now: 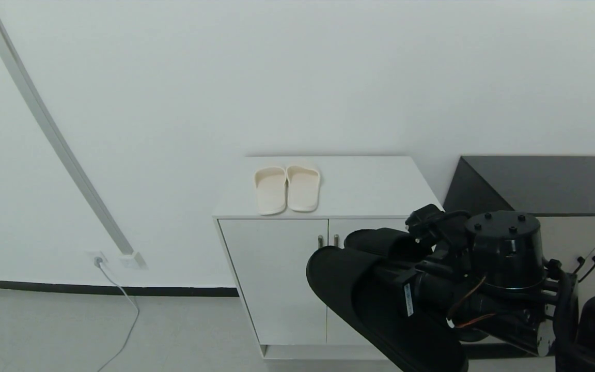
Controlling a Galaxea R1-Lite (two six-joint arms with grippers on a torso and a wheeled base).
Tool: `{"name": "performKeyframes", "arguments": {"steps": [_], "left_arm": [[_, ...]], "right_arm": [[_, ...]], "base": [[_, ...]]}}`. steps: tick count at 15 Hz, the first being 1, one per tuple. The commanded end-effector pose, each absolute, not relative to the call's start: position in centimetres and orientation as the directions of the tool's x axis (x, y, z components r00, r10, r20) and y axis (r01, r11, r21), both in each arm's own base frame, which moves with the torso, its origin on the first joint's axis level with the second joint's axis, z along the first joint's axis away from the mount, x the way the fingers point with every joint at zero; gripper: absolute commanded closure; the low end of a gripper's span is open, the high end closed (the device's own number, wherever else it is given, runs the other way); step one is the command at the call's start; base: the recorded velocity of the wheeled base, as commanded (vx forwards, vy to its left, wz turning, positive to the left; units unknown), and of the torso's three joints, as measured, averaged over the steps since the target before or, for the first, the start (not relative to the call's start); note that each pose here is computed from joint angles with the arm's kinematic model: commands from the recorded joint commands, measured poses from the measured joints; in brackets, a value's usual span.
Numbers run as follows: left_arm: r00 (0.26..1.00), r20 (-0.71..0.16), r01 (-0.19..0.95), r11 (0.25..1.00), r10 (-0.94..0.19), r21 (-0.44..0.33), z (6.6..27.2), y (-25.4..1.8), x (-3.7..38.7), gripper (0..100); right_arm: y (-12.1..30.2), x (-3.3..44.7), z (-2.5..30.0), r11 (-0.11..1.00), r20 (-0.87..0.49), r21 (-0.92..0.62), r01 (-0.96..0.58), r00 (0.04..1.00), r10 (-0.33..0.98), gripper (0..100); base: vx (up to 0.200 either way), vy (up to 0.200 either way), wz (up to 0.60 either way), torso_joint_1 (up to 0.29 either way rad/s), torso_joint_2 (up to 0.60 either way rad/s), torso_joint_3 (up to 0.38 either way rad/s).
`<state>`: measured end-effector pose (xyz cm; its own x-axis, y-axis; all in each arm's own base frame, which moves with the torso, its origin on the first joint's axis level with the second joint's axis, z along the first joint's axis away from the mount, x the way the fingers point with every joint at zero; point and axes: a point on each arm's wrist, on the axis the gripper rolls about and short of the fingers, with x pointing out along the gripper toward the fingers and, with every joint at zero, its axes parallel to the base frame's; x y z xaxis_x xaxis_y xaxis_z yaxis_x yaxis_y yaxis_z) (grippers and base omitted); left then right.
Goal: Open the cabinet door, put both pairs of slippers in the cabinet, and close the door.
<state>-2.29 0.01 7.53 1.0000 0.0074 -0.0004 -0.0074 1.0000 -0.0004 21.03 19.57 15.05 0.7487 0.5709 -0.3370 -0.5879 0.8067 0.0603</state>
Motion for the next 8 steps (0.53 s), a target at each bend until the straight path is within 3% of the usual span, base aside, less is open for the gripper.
{"name": "performKeyframes", "arguments": {"steps": [1, 8], "left_arm": [[1.0, -0.002, -0.008, 1.0, 0.008, 0.0, 7.53, 0.01, -2.28, 100], [1.0, 0.0, -0.006, 1.0, 0.006, 0.0, 7.57, 0.01, -2.29, 100]], "right_arm": [[19.58, 21.02, 15.01, 0.806, -0.338, 0.06, -0.588, 0.748, 0.571, 100], [19.65, 20.9, 14.86, 0.804, -0.344, 0.059, -0.592, 0.744, 0.573, 100]], "base": [[0.0, 0.0, 0.0, -0.159, 0.34, 0.178], [0.0, 0.0, 0.0, -0.16, 0.36, 0.197]]}}
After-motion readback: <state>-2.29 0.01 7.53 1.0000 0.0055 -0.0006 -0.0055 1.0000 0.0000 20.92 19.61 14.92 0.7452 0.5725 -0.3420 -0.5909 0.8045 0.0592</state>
